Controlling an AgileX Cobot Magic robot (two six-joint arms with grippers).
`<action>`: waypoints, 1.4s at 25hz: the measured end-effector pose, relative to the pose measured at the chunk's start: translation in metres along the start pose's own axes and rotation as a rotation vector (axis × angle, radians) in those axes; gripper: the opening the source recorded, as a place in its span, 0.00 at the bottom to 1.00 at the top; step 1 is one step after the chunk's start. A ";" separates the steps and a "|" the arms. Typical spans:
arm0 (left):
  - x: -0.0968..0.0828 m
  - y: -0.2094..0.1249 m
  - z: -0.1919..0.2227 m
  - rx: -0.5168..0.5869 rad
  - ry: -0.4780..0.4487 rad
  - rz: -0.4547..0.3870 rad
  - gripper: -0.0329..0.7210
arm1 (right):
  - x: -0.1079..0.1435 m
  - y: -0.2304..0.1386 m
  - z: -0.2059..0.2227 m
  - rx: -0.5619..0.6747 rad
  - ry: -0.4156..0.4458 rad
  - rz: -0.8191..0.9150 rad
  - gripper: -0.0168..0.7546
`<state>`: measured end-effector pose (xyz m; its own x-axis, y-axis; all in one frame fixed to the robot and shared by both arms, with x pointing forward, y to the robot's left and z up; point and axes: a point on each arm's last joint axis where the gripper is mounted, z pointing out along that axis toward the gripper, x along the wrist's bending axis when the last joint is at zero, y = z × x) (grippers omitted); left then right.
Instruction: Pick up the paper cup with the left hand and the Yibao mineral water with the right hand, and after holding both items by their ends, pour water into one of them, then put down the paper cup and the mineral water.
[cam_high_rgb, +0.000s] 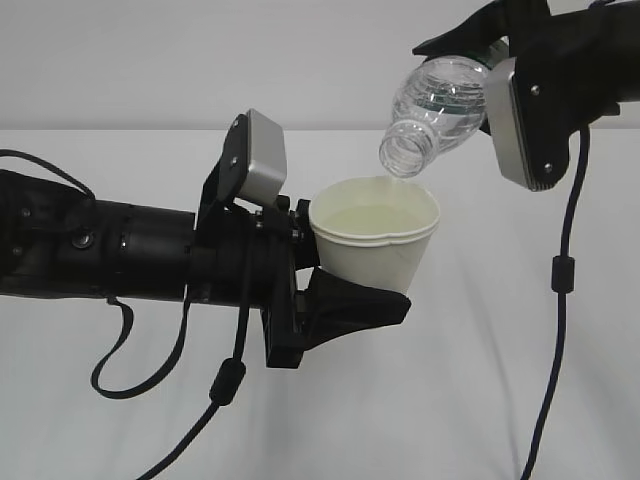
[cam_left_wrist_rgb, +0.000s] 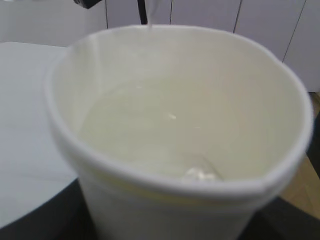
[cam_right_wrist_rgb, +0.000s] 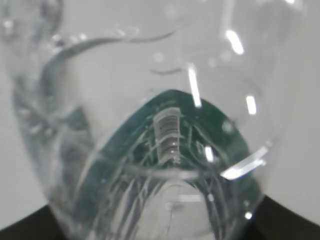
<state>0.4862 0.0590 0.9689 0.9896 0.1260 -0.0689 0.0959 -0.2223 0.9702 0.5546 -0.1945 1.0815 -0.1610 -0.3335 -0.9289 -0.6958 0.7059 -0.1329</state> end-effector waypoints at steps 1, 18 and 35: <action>0.000 0.000 0.000 0.000 0.000 0.000 0.65 | 0.000 0.000 0.000 0.000 0.000 0.004 0.56; 0.000 0.000 0.000 0.000 0.000 0.000 0.65 | -0.001 0.003 0.000 -0.032 -0.005 0.227 0.56; 0.000 0.000 0.000 0.000 0.000 0.000 0.65 | -0.005 0.004 0.000 -0.060 -0.033 0.672 0.56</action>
<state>0.4862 0.0590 0.9689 0.9896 0.1260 -0.0689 0.0959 -0.2223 0.9702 0.5523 -0.1901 1.0852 -0.5517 0.1858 -0.8131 -0.4898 0.7169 0.4962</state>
